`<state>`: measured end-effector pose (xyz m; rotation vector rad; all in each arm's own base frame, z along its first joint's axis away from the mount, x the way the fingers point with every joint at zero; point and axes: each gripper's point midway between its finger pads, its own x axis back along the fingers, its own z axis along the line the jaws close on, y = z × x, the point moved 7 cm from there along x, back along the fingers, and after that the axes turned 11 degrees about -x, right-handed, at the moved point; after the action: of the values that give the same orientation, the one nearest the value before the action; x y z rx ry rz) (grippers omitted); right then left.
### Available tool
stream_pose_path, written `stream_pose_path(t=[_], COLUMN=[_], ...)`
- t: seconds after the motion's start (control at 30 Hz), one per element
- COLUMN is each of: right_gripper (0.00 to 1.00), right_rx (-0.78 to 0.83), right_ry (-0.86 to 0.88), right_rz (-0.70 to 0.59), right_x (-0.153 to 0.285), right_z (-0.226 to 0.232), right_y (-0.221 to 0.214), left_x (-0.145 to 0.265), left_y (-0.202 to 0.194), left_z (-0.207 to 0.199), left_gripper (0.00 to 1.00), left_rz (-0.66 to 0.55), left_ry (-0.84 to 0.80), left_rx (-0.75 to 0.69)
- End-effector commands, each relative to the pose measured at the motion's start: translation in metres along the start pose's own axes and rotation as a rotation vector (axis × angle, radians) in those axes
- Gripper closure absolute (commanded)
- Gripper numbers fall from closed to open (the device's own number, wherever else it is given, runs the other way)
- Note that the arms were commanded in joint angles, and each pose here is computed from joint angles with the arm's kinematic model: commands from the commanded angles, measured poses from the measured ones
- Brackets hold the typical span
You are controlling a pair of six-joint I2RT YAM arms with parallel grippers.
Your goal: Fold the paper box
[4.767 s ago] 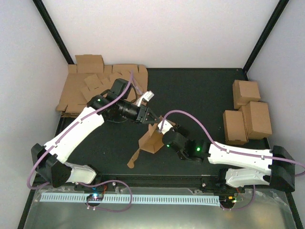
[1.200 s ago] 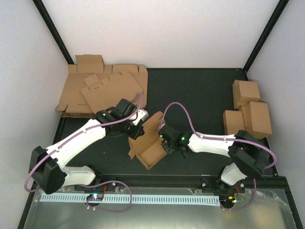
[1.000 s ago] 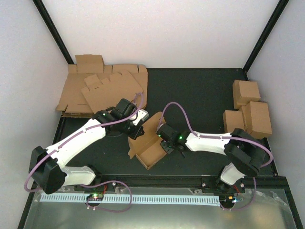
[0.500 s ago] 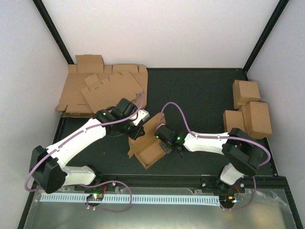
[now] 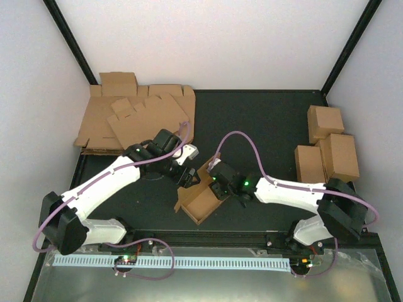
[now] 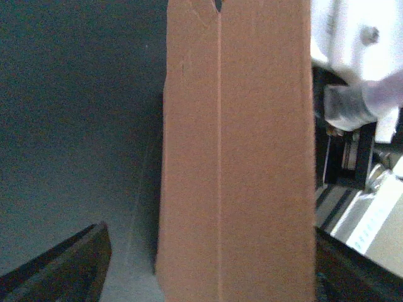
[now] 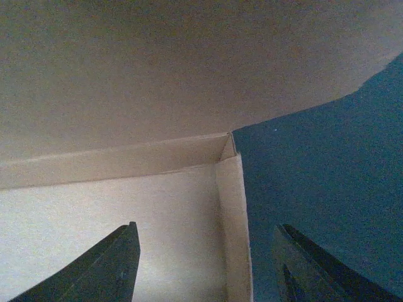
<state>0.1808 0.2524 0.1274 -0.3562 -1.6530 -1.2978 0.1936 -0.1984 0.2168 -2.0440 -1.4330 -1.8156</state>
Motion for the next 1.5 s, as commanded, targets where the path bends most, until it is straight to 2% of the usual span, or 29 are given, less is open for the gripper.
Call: stream_pose_path(t=[0.0,0.07,0.2,0.43,0.57,0.67,0.73,0.8,1.2,1.47], right_gripper=[0.38,0.37,0.38,0.44,0.6,0.82,0.97,0.98,0.98,0.98], right_rx=[-0.056,-0.088,-0.178,-0.371,-0.474,-0.531,-0.565,-0.601,-0.656,-0.642], right_ry=[0.046,0.049,0.068,0.139,0.112,0.092,0.098,0.109,0.097,0.063], right_rz=[-0.041,-0.047,-0.048,-0.047,-0.011,0.007,-0.002,-0.016,0.064,0.069], right_x=[0.021,0.031,0.049,0.058,0.056,0.053,0.05,0.047,0.022,0.01], right_z=[0.001,-0.003,-0.011,-0.02,-0.028,-0.035,-0.038,-0.039,-0.032,-0.03], right_y=[0.007,0.006,-0.002,-0.026,-0.042,-0.057,-0.064,-0.065,-0.073,-0.067], left_x=[0.025,0.031,0.044,0.06,0.029,-0.013,-0.034,-0.047,-0.108,-0.121], left_y=[0.027,0.034,0.046,0.051,0.044,0.038,0.033,0.032,0.028,0.029], left_z=[-0.014,-0.014,-0.001,0.035,0.053,0.065,0.068,0.068,0.049,0.04], left_gripper=[0.08,0.05,0.05,0.14,0.33,0.64,0.86,0.98,0.98,0.98], left_rz=[-0.15,-0.199,-0.307,-0.5,-0.424,-0.285,-0.245,-0.232,-0.066,-0.02], left_ry=[-0.055,-0.058,-0.08,-0.034,-0.05,-0.138,-0.16,-0.173,-0.236,-0.257], left_rx=[-0.02,-0.016,0.066,0.19,0.254,0.318,0.332,0.324,0.266,0.267])
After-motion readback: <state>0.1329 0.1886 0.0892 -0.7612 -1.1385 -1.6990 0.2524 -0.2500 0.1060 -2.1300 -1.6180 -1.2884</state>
